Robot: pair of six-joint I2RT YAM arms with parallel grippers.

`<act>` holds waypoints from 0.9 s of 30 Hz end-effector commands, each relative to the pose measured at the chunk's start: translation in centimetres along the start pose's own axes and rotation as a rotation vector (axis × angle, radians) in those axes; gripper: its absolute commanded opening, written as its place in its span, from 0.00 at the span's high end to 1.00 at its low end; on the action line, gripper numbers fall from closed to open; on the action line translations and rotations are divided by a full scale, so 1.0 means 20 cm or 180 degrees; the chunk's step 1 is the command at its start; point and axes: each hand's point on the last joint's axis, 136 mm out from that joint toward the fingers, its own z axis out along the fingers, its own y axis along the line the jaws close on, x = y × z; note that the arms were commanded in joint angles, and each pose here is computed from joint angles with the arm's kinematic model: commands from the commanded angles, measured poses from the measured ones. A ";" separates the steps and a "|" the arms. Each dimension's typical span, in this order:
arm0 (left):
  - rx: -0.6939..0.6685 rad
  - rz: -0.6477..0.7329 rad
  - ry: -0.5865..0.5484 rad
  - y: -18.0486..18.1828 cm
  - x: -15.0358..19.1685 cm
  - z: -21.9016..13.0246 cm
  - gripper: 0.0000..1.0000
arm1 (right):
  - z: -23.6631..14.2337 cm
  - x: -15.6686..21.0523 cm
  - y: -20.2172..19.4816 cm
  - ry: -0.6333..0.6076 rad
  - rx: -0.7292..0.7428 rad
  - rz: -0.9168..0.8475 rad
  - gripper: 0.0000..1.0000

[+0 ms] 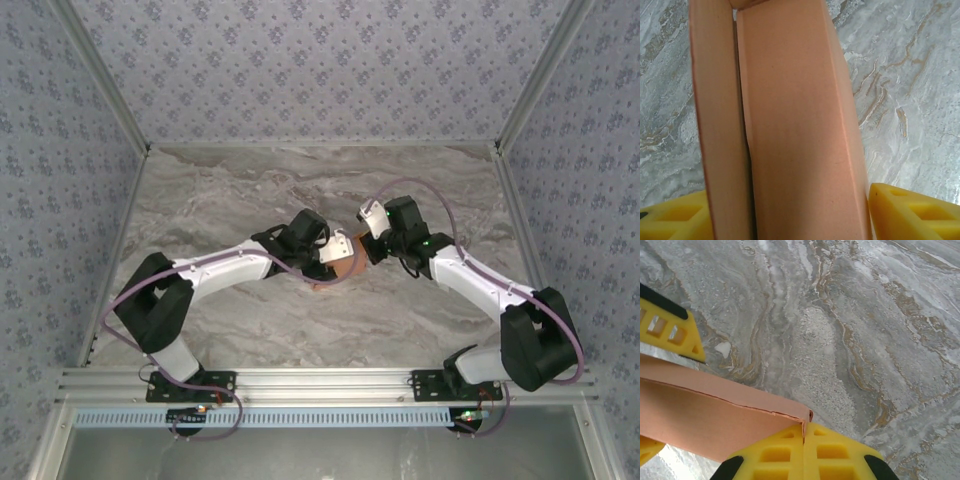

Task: Fold the paper box

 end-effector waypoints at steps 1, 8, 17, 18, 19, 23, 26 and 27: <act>-0.0138 0.0020 -0.0064 0.04 -0.07 0.03 0.33 | -0.03 -0.07 0.12 -0.0059 -0.0213 0.0022 0.96; -0.0162 -0.0027 -0.0098 0.04 -0.08 0.03 0.29 | -0.04 -0.09 0.15 -0.0093 -0.0209 0.0233 0.96; -0.0174 -0.0096 -0.0122 0.04 -0.09 0.06 0.27 | -0.03 -0.07 0.18 -0.0028 -0.0242 0.0413 0.96; -0.0166 -0.0095 -0.0120 0.04 -0.09 0.06 0.26 | -0.03 -0.07 0.18 -0.0022 -0.0246 0.0414 0.96; -0.0167 -0.0098 -0.0127 0.04 -0.10 0.06 0.26 | -0.04 -0.07 0.18 -0.0007 -0.0235 0.0409 0.96; -0.0153 -0.0081 -0.0127 0.04 -0.09 0.06 0.25 | -0.05 -0.07 0.18 0.0022 -0.0242 0.0425 0.96; -0.0138 -0.0076 -0.0123 0.03 -0.09 0.07 0.25 | -0.06 -0.08 0.18 0.0052 -0.0247 0.0429 0.96; -0.0134 -0.0075 -0.0123 0.03 -0.09 0.07 0.25 | -0.06 -0.08 0.17 0.0072 -0.0231 0.0437 0.96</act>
